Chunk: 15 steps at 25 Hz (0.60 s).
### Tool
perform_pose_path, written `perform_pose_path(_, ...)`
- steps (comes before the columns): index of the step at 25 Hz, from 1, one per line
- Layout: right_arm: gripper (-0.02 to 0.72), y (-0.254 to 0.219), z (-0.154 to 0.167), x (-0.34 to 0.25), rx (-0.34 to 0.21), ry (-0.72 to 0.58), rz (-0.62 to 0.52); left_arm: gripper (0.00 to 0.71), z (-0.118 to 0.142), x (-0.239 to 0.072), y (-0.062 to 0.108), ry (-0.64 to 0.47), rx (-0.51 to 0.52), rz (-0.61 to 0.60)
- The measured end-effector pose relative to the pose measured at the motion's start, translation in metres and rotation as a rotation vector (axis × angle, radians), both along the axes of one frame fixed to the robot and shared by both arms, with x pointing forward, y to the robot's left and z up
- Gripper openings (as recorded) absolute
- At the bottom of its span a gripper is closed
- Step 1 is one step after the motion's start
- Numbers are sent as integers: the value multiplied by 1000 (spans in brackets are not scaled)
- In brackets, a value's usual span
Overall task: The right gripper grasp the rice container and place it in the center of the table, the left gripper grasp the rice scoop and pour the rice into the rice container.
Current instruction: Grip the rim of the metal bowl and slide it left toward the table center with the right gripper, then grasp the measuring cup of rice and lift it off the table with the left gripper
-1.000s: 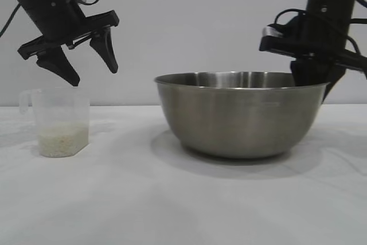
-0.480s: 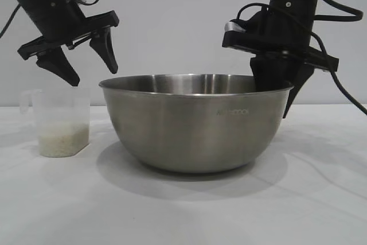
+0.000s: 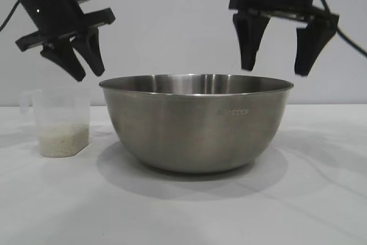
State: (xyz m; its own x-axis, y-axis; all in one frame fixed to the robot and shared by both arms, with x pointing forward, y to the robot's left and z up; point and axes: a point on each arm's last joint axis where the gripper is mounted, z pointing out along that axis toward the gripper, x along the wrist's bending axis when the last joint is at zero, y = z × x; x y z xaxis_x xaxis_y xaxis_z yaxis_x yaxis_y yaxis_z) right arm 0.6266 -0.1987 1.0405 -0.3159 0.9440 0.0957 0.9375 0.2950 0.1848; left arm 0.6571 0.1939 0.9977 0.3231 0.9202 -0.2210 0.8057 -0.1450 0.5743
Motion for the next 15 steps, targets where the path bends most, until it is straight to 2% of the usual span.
perform_pose_path(1,641,-9,4,-3,-3,-4,-19,336,-1,-1,0,13,3,-8)
perform_pose_path(2,641,-18,9,-8,-6,-11,-36,377,-1,-2,0,26,5,-15)
perform_pose_path(7,641,-45,32,-40,-6,-38,-94,363,-3,-10,1,105,24,-34)
perform_pose_path(8,593,-49,37,-47,-5,-45,-102,363,-3,-11,2,121,34,-30)
perform_pose_path(9,585,-52,40,-55,-4,-48,-110,363,-2,-12,2,132,39,-23)
perform_pose_path(15,589,-59,53,-103,1,-65,-116,363,11,-21,10,145,109,-11)
